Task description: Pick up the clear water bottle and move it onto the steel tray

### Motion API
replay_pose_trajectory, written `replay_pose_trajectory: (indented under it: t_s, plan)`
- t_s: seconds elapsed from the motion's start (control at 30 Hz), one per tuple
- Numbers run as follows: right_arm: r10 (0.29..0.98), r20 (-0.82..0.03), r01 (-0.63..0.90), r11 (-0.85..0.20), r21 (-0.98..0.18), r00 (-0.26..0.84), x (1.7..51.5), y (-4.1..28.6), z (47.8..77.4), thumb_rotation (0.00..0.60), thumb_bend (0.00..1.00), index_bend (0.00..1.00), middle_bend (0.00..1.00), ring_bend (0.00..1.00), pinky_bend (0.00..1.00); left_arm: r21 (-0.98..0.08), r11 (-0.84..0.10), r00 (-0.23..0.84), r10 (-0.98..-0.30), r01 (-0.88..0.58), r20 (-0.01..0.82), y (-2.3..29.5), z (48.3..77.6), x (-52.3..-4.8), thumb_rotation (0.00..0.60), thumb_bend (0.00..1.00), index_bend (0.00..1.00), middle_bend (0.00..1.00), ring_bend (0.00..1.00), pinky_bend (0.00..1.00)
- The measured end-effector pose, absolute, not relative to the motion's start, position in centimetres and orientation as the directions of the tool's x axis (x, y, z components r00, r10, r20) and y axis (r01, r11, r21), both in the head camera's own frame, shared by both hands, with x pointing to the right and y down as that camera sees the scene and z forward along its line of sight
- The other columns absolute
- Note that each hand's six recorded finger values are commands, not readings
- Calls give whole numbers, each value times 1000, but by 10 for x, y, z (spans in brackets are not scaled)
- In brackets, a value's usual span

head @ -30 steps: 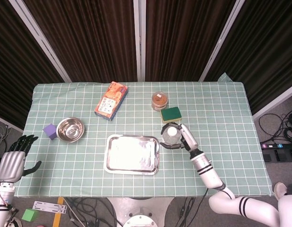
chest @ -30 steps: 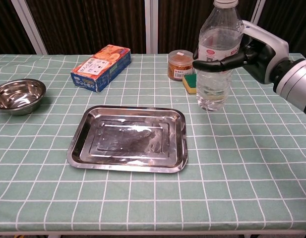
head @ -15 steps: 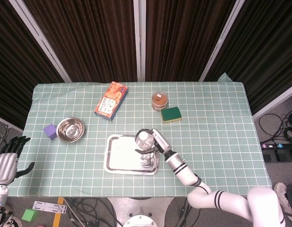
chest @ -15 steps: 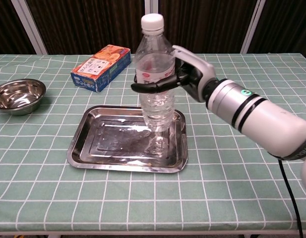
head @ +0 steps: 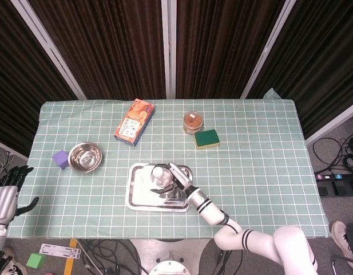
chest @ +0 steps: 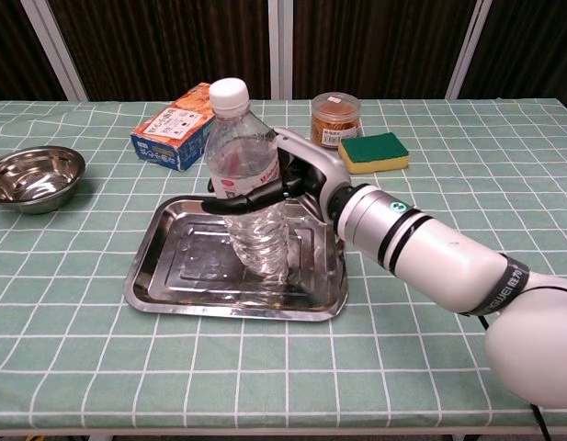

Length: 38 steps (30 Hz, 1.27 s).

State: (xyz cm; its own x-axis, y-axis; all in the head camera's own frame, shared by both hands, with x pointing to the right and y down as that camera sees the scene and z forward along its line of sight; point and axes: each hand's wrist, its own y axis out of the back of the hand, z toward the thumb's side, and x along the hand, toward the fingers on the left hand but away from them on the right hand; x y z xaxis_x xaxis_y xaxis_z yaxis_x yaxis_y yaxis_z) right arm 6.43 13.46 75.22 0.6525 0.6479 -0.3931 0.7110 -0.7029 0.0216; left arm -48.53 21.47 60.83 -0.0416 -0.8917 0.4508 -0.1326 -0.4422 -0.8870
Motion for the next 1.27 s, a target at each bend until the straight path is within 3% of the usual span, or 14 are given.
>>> replay_pose_trajectory:
  t_s: [0.07, 0.13, 0.33, 0.63, 0.83, 0.97, 1.13, 1.27]
  plan:
    - [625, -394, 684, -730, 13, 674, 68, 136, 752, 600, 0, 86, 212, 43, 133, -888, -441, -36, -893, -133, 449, 214, 608, -483, 600, 280, 185, 207, 110, 192]
    - [604, -398, 661, -750, 9, 690, 71, 137, 751, 600, 0, 7, 127, 1, 64, -888, -440, -32, -894, -132, 447, 214, 608, -482, 600, 280, 185, 207, 110, 192]
    - [585, -398, 635, -773, -9, 707, 81, 135, 745, 600, 0, 0, 50, 0, 0, -890, -438, -23, -896, -129, 444, 214, 606, -478, 600, 280, 185, 207, 110, 192]
    - [600, -402, 622, -778, -91, 691, 109, 127, 731, 600, 0, 0, 1, 0, 0, -890, -438, -16, -896, -125, 443, 214, 604, -472, 600, 281, 185, 207, 109, 192]
    - [569, -498, 495, -820, -287, 654, 162, 117, 716, 600, 0, 0, 20, 0, 0, -889, -442, -19, -894, -122, 447, 214, 604, -471, 600, 281, 185, 207, 110, 192]
    - [577, -580, 333, -812, -479, 574, 211, 111, 701, 600, 0, 0, 28, 0, 0, -890, -441, -21, -895, -117, 446, 212, 605, -470, 600, 281, 185, 207, 110, 192]
    - [663, -599, 101, -704, -703, 450, 265, 114, 678, 600, 0, 0, 30, 0, 0, -890, -440, -24, -895, -117, 445, 209, 607, -472, 600, 281, 185, 207, 109, 192]
    - [780, -530, -63, -543, -838, 332, 309, 118, 652, 600, 0, 0, 30, 0, 0, -891, -438, -18, -896, -122, 443, 206, 610, -472, 600, 281, 185, 207, 109, 192]
